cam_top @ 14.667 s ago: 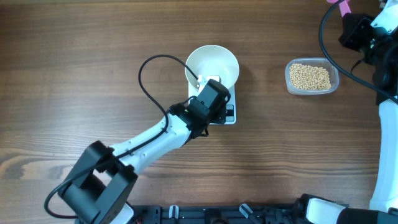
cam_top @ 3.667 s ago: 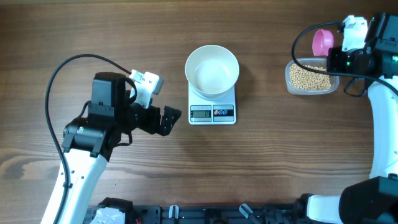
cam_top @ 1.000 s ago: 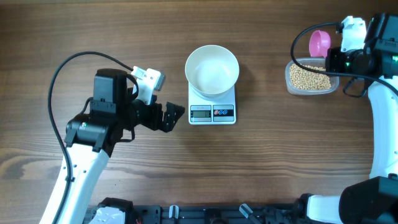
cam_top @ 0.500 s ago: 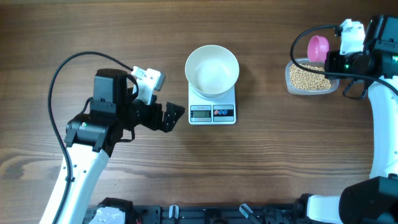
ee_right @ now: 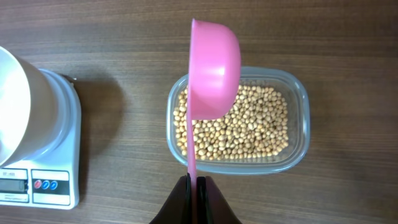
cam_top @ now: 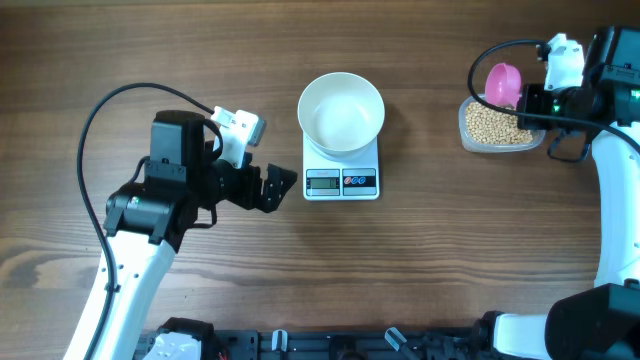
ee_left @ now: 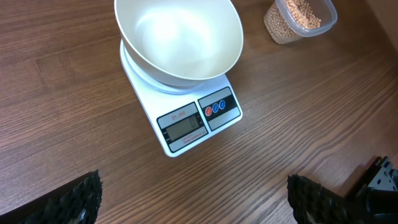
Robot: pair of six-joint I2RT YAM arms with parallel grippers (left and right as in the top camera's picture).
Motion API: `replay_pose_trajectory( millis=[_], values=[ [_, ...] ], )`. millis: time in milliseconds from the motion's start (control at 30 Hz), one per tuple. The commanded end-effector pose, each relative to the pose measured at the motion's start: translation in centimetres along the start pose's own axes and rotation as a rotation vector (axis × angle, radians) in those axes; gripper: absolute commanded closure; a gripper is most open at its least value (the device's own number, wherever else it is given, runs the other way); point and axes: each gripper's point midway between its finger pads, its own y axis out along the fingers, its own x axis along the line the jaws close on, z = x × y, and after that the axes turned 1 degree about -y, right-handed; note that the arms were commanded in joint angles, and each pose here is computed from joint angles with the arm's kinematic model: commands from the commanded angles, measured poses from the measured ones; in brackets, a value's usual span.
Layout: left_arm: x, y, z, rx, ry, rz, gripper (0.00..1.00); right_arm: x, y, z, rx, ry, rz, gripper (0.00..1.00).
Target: Scoop item into bowl and weigh 150g on scale
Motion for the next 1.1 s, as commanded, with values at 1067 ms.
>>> replay_pose_trajectory(
  millis=[1067],
  values=[
    [0.0,0.1,0.0,0.003,-0.015,0.01,0.0,-4.0,0.0,0.9,0.07,-0.123,0.225,0.96]
  ],
)
